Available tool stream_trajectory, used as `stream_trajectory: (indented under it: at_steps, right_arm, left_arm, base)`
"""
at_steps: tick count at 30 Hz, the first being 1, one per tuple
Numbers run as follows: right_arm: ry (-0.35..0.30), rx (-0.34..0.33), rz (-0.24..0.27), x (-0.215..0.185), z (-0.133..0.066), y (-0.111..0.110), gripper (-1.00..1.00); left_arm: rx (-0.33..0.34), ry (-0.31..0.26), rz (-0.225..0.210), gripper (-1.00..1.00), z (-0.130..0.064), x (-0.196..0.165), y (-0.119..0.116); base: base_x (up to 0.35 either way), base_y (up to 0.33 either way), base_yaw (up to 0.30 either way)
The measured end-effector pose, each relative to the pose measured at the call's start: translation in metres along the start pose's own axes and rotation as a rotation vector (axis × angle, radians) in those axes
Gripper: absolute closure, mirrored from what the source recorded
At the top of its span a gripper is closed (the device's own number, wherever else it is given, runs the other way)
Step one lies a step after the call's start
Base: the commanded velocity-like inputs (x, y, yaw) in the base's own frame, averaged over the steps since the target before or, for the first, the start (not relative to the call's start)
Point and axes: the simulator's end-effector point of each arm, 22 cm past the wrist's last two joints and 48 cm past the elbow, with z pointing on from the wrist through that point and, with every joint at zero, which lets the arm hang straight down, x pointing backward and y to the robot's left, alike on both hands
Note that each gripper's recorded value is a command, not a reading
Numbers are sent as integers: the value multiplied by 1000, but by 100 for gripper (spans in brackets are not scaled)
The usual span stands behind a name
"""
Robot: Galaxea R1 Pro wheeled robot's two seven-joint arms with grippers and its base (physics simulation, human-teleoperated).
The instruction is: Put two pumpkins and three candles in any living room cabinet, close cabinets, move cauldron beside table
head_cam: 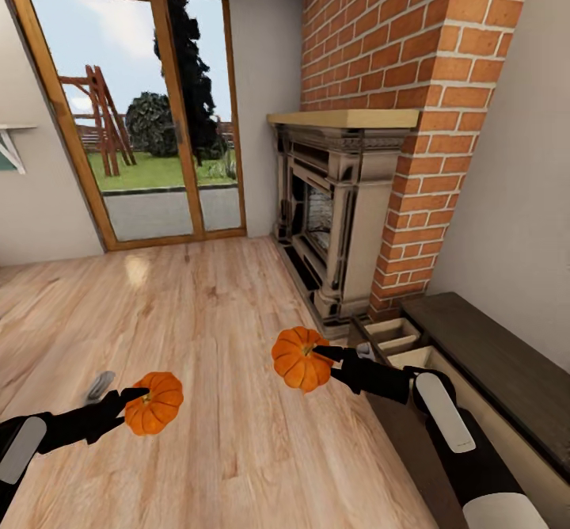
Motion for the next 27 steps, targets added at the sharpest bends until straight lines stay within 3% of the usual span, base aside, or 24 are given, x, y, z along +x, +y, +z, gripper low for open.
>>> stream_trajectory:
  at_steps: [15, 27]
  right_arm:
    - [3, 4, 6, 1, 1, -4, 100]
    - [5, 8, 12, 1, 3, -7, 100]
  left_arm:
    - [-6, 6, -6, 100, 2, 2, 4]
    - [-9, 10, -9, 100, 4, 4, 6]
  base:
    - [273, 37, -263]
    - [81, 2, -263]
